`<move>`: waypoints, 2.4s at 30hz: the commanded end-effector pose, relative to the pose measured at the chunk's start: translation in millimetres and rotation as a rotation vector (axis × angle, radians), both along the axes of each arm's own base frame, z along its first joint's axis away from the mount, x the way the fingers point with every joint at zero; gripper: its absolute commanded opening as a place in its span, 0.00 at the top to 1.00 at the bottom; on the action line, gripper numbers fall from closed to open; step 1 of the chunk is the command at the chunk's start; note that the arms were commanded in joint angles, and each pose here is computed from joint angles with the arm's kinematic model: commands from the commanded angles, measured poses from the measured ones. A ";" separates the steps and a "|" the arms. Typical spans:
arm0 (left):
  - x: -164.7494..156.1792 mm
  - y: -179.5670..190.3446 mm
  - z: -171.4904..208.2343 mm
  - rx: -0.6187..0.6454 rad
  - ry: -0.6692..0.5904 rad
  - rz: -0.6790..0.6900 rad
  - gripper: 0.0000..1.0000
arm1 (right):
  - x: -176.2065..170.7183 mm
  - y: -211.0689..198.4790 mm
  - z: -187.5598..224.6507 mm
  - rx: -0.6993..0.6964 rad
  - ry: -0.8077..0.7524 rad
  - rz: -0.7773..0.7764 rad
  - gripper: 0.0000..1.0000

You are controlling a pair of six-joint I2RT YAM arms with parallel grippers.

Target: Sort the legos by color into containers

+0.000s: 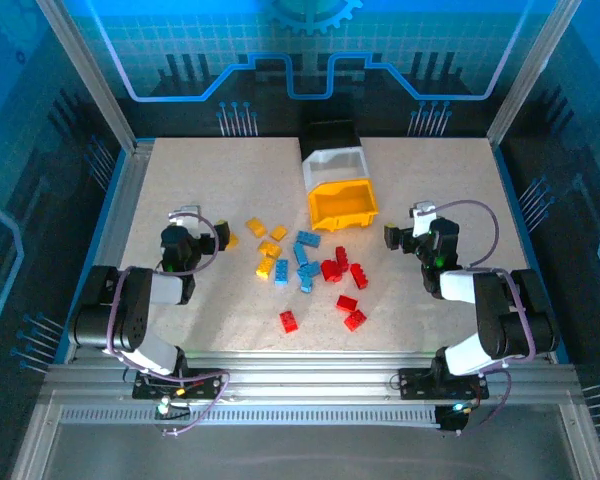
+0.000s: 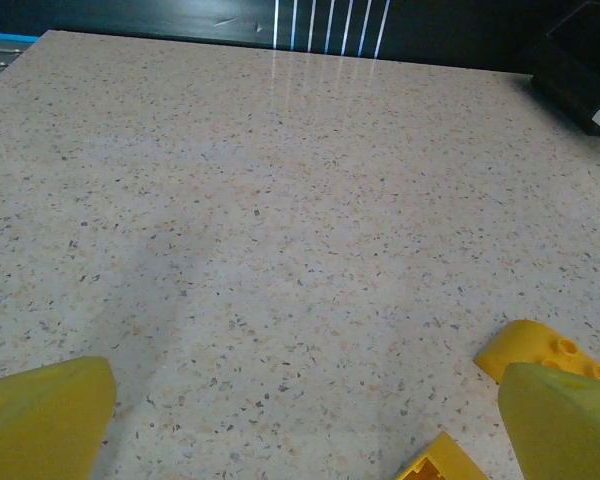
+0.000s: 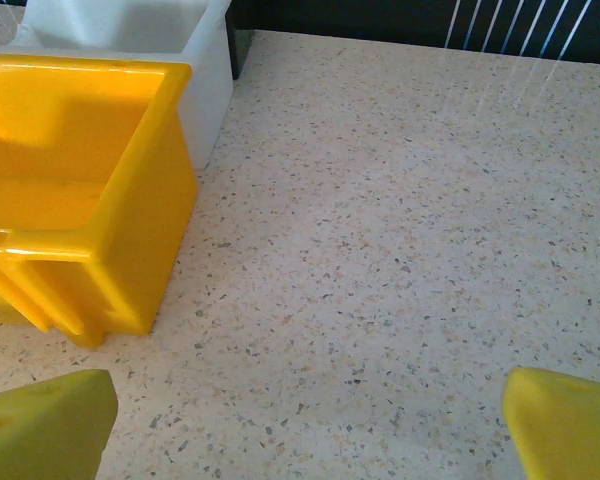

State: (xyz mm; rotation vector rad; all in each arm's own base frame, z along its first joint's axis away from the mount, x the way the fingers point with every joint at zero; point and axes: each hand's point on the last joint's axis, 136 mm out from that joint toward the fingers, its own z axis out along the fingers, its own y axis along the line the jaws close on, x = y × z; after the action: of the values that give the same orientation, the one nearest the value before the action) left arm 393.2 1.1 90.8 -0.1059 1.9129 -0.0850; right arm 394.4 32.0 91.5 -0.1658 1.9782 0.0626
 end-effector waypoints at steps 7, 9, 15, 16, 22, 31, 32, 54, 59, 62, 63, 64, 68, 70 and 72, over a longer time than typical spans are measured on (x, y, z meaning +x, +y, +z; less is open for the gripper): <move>4.7 -2.0 4.0 0.021 -0.009 -0.007 0.01 | 2.7 0.4 2.2 -0.013 -0.012 -0.002 0.00; 4.8 -2.3 4.5 0.021 -0.010 -0.008 0.01 | 2.5 0.6 1.9 -0.013 -0.012 -0.001 0.00; 4.4 -2.3 4.0 0.021 -0.009 -0.008 0.01 | 2.7 0.4 2.1 -0.012 -0.012 -0.002 0.00; 4.7 -2.4 4.4 0.021 -0.010 -0.008 0.01 | 2.8 0.3 2.2 -0.012 -0.012 -0.002 0.00; 5.0 -2.1 4.8 0.021 -0.011 -0.007 0.01 | 2.9 0.1 2.0 -0.013 -0.011 -0.003 0.00; 1.0 11.1 25.9 0.021 -0.011 0.073 0.01 | 12.0 -14.4 30.3 -0.038 0.084 -0.109 0.00; 0.2 13.4 31.3 0.018 0.003 0.088 0.01 | 11.7 -15.3 38.7 -0.030 0.088 -0.121 0.00; -62.3 -31.4 89.9 -0.388 0.475 0.173 0.01 | -104.0 63.7 48.6 0.131 0.895 -0.114 0.02; -88.1 -76.9 73.8 -0.427 0.598 0.017 0.01 | -118.1 90.4 35.4 0.298 1.003 -0.203 0.03; -103.4 -89.6 69.1 -0.446 0.638 -0.028 0.01 | -109.7 109.3 34.6 0.476 1.034 -0.317 0.04; -108.0 -89.1 68.3 -0.453 0.642 -0.023 0.01 | -104.2 116.3 35.4 0.534 1.037 -0.356 0.04; -111.9 -87.9 68.5 -0.455 0.641 -0.017 0.01 | -96.7 122.4 37.7 0.587 1.031 -0.390 0.04; -121.2 -83.0 74.5 -0.447 0.620 -0.008 0.01 | -65.7 140.9 45.8 0.724 0.990 -0.501 0.04; -125.1 -80.9 76.5 -0.442 0.623 -0.002 0.01 | -48.4 146.2 48.8 0.747 0.960 -0.547 0.04; -128.4 -80.0 77.1 -0.440 0.632 0.001 0.01 | -32.2 147.9 46.7 0.747 0.939 -0.584 0.04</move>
State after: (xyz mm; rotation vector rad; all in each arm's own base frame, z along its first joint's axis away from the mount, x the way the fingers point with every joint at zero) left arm 279.2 -78.1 174.8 -0.4577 2.4376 -0.5201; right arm 337.3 171.8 129.6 0.9179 2.7846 0.5510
